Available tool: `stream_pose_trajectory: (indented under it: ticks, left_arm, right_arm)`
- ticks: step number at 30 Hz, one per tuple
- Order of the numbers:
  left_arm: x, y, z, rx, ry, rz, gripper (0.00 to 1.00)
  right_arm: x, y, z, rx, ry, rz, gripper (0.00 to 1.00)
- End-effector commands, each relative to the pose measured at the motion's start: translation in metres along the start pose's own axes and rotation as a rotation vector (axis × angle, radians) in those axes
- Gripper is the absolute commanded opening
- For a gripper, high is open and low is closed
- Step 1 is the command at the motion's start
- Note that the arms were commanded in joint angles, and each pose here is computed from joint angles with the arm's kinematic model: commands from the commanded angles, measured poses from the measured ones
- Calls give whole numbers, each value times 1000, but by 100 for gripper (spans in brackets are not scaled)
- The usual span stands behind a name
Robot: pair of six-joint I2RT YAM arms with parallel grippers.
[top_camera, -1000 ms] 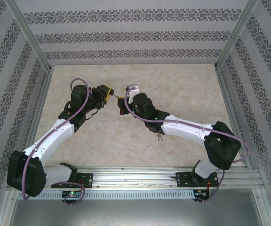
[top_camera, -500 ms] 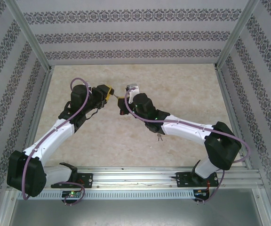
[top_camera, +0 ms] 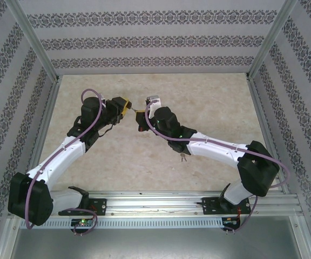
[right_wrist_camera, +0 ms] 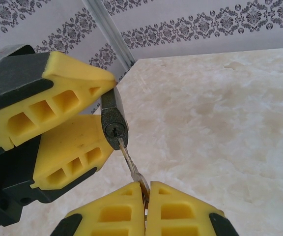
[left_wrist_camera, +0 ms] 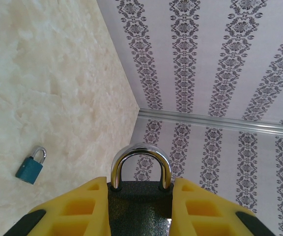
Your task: Unlock with the key
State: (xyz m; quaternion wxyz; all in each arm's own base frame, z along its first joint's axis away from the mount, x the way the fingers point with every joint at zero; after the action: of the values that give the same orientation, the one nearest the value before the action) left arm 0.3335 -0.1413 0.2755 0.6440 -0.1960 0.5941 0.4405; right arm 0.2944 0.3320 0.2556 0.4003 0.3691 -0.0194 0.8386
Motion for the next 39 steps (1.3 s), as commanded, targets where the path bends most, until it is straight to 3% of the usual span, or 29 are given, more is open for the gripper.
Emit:
stream_pose_trajectory:
  ticks: [1,17,30,39]
  left_arm:
    - [-12,1,3,-7,-9,-69,4]
    - [-17,0,2,6,-24,-87,2]
    - [-26,6,-9,-11,-212,30,0]
    - [-27,4,-14,-8,-191,3,0]
  right_arm:
    - [14,-1,10,-26,-7,33,0]
    - [13,-8,17,-10,-44,-1,0]
    - [47,-5,33,18,-148,108,0]
    - [50,-11,31,25,-158,140,0]
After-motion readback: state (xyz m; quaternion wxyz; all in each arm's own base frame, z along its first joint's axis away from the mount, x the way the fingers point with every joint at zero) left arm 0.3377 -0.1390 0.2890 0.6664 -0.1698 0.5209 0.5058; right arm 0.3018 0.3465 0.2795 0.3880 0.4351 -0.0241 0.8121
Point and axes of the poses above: each hand's point on the last joint's axis, 136 mm out from that joint toward the fingers, its own y axis back along the fingers, its own x axis along the line the jaws close on, z = x × y, the point moved 5 cm from there along y, back along the fingers, and after that the axes turned 12 degrees about -y, right-handed, at the moved point
